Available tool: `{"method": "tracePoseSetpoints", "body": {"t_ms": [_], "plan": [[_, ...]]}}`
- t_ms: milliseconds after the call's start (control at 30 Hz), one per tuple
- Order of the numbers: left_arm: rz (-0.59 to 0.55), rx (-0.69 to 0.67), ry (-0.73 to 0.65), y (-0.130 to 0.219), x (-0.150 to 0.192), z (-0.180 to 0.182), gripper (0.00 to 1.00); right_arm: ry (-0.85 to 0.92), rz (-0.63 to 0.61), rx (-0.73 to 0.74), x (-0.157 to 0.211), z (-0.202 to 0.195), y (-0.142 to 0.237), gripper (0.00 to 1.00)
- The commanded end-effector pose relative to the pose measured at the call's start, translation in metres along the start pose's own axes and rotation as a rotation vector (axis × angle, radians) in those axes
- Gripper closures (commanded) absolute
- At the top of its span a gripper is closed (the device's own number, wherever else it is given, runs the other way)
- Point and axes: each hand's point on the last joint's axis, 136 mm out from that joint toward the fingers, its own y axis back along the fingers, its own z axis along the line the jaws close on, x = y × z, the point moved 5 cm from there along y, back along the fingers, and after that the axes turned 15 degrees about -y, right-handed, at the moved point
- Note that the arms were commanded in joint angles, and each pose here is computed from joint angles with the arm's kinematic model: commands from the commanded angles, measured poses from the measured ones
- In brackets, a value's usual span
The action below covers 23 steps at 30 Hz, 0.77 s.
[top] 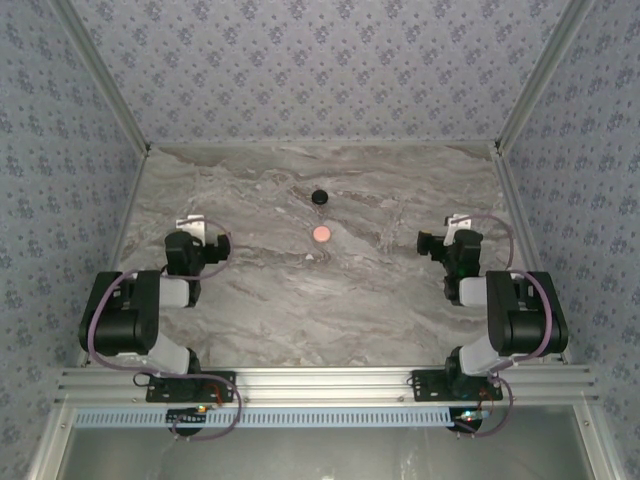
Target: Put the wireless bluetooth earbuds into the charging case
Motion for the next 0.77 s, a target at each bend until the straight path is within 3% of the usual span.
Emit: {"method": "tracePoseSetpoints", "body": {"t_ms": [0, 733], "plan": [[-0.026, -0.058, 0.029, -0.0057, -0.0153, 0.0139, 0.01, 0.029, -0.043, 0.020, -0.0128, 0.0010, -0.0038, 0.00], [-0.018, -0.056, 0.028, -0.0059, -0.0145, 0.0140, 0.01, 0.030, -0.019, -0.018, -0.0124, 0.0031, -0.0049, 0.00]]}}
